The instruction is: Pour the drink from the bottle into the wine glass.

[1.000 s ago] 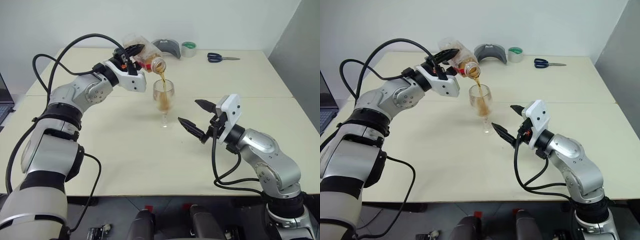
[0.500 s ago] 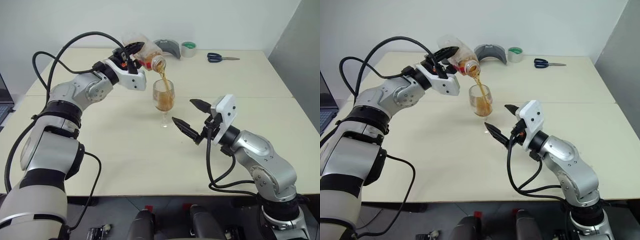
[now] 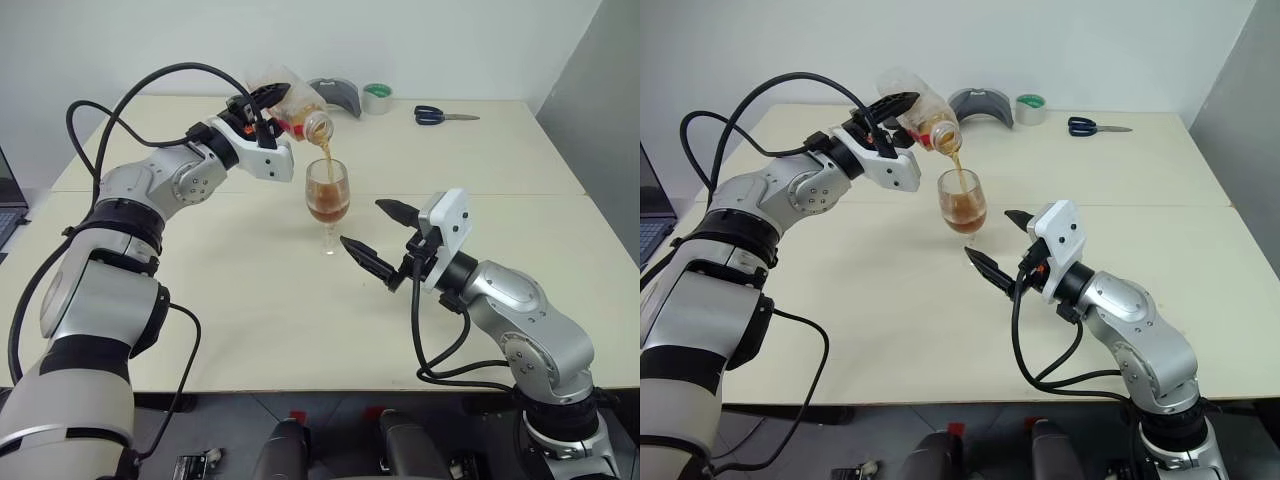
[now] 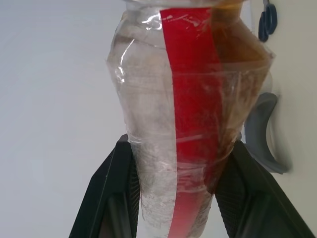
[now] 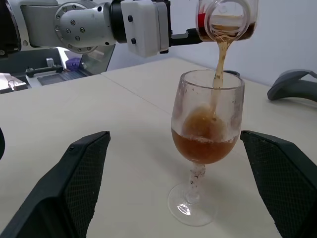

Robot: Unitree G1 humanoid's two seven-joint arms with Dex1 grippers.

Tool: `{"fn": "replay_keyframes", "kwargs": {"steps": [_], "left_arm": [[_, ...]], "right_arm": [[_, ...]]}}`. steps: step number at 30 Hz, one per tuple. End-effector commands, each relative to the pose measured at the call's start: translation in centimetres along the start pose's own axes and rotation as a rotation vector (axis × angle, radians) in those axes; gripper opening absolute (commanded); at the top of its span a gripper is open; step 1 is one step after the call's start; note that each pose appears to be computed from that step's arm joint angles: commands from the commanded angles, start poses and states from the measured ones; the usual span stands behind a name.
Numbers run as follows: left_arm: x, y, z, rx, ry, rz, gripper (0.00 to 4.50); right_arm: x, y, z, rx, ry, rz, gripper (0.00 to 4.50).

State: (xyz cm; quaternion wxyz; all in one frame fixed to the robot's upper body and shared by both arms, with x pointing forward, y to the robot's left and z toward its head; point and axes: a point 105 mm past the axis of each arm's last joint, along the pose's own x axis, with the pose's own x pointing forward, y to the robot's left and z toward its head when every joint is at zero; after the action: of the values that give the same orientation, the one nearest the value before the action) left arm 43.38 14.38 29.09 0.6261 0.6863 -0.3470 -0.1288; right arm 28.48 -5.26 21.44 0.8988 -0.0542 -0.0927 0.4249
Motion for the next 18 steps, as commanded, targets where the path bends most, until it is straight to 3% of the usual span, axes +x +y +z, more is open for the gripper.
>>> {"fn": "replay_keyframes", "kwargs": {"steps": [1, 18], "left_arm": [[0.35, 2.47, -0.31, 0.036, 0.0, 0.065, 1.69], [0.3, 2.36, -0.31, 0.049, -0.003, 0.059, 1.69]], "right_arm": [[-0.03, 0.63, 1.7, -0.038, -0.057, 0.019, 4.5], [-0.04, 0.74, 1.56, -0.034, -0.052, 0.022, 4.5]]}}
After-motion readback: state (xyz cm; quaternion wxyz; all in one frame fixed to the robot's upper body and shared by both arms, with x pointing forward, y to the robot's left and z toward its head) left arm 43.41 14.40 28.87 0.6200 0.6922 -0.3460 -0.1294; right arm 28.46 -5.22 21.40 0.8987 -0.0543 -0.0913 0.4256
